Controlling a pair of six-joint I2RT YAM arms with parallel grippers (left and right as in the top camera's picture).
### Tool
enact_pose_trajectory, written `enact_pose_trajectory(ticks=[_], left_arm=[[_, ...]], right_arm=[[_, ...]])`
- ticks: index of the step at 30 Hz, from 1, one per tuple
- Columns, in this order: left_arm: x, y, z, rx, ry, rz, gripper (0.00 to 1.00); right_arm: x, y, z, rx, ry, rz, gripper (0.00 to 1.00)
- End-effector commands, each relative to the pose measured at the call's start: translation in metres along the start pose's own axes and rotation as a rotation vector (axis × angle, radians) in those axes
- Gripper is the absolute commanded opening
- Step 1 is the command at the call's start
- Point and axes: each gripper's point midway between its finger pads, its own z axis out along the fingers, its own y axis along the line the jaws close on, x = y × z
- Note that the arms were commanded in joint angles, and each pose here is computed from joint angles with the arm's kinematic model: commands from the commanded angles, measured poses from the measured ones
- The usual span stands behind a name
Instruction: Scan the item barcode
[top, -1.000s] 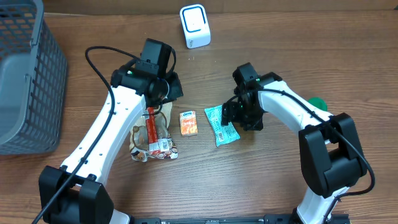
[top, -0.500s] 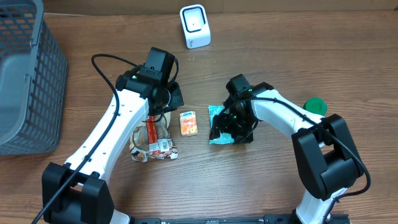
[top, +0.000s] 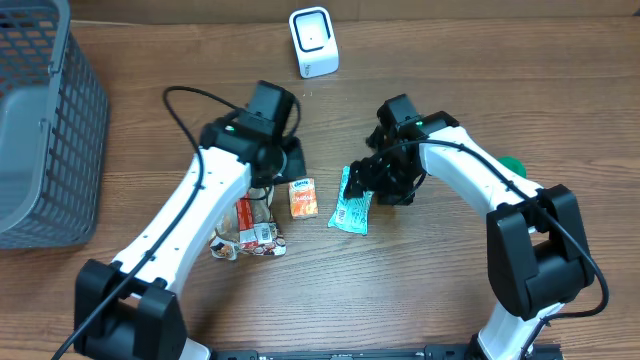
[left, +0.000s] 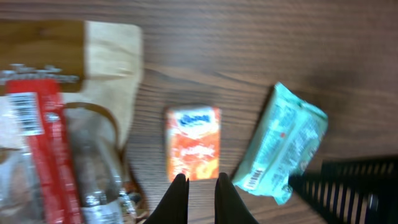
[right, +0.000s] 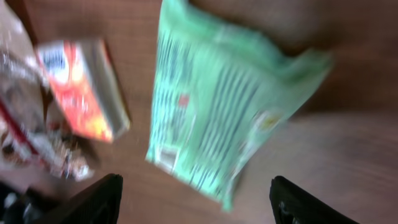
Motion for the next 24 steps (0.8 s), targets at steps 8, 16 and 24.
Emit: enact_pose_trajectory(ticks=[8, 16, 24], left_arm=[[0.047, -0.033, 0.063, 0.030, 0.198, 0.131, 0.07], [0.067, -0.040, 0.089, 0.043, 0.281, 0.173, 0.07], [0.072, -0.042, 0.104, 0.045, 0.301, 0.198, 0.07]], right_arm=[[-0.031, -0.005, -0.019, 0.052, -0.150, -0.044, 0.72], [-0.035, -0.008, -0.018, 0.070, -0.171, -0.047, 0.68], [-0.031, -0.019, -0.003, 0.077, -0.174, -0.042, 0.67]])
